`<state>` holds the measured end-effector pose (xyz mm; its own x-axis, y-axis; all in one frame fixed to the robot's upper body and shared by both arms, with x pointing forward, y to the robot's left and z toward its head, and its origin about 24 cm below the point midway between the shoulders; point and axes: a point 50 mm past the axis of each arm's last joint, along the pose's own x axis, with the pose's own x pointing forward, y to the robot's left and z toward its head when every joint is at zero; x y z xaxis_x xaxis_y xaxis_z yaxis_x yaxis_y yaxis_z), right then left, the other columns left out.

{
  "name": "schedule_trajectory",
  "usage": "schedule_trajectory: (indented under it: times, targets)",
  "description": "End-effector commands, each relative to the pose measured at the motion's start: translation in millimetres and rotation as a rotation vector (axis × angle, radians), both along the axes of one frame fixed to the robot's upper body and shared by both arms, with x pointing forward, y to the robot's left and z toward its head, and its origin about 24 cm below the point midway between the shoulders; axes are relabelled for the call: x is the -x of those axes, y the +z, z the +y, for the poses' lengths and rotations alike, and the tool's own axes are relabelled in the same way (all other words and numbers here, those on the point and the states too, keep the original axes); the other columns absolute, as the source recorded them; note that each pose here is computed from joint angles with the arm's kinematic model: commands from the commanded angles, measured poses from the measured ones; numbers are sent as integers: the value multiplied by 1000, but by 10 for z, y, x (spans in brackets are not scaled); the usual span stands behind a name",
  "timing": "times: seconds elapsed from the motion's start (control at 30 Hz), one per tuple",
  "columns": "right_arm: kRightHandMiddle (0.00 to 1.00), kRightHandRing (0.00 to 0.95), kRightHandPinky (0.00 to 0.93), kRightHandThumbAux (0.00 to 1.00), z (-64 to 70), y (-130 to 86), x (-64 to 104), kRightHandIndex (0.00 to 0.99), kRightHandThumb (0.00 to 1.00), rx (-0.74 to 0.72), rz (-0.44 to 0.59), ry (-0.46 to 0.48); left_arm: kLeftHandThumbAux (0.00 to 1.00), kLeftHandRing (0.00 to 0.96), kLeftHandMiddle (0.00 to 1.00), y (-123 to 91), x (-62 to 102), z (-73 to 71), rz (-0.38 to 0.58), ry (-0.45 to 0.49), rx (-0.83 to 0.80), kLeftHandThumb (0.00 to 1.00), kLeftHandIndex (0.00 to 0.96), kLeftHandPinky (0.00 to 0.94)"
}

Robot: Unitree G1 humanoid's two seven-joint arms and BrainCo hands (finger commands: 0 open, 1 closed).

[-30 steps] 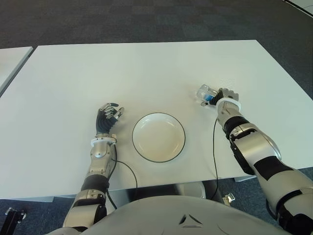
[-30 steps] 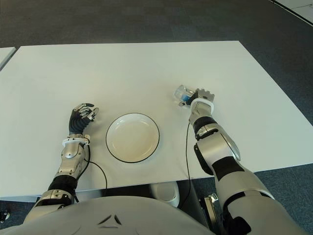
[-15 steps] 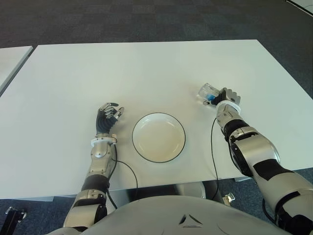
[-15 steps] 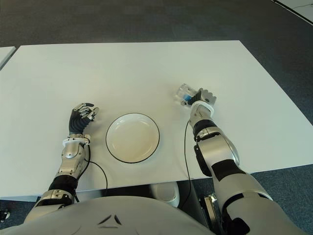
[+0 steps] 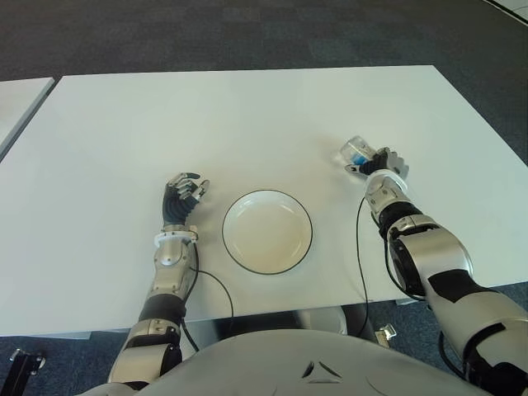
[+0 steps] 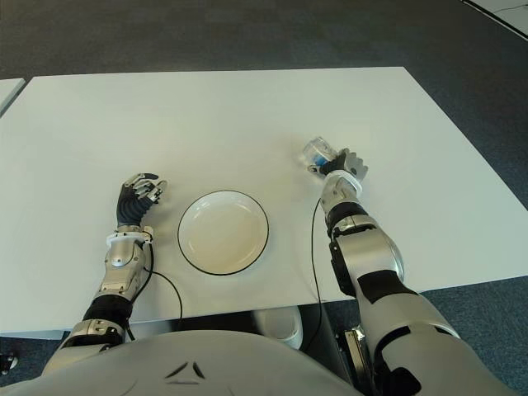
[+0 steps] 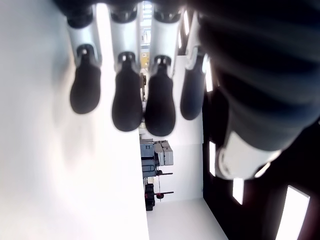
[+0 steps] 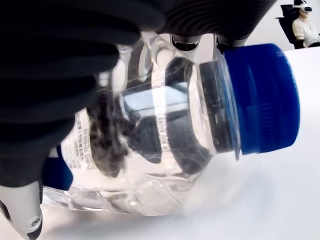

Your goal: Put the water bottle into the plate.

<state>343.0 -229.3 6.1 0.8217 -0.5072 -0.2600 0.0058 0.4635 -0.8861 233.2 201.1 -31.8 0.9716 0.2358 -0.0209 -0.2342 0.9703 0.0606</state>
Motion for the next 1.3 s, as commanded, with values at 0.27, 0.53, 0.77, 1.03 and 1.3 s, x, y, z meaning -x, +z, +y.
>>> schedule_trajectory:
  times: [0.27, 0.53, 0.77, 1.03, 1.3]
  targets:
    - [549, 800, 818, 686, -13, -371, 303, 406, 835, -223, -30, -144, 716, 695, 704, -75, 58, 11, 33, 6, 19, 706, 435, 668]
    - [562, 815, 814, 685, -23, -325, 273, 411, 837, -599, -273, -293, 716, 701, 707, -76, 59, 20, 31, 11, 20, 707, 435, 678]
    - [575, 823, 828, 684, 78, -137, 104, 417, 840, -853, -455, -311, 715, 698, 707, -78, 57, 21, 34, 20, 24, 707, 436, 673]
    - [573, 851, 857, 682, 286, 85, -8, 423, 843, -911, -656, -198, 715, 692, 704, -79, 62, 29, 41, 31, 8, 707, 436, 670]
    - [566, 863, 858, 680, 277, 165, -16, 424, 844, -901, -715, -120, 715, 689, 701, -78, 62, 31, 45, 39, 6, 708, 436, 662]
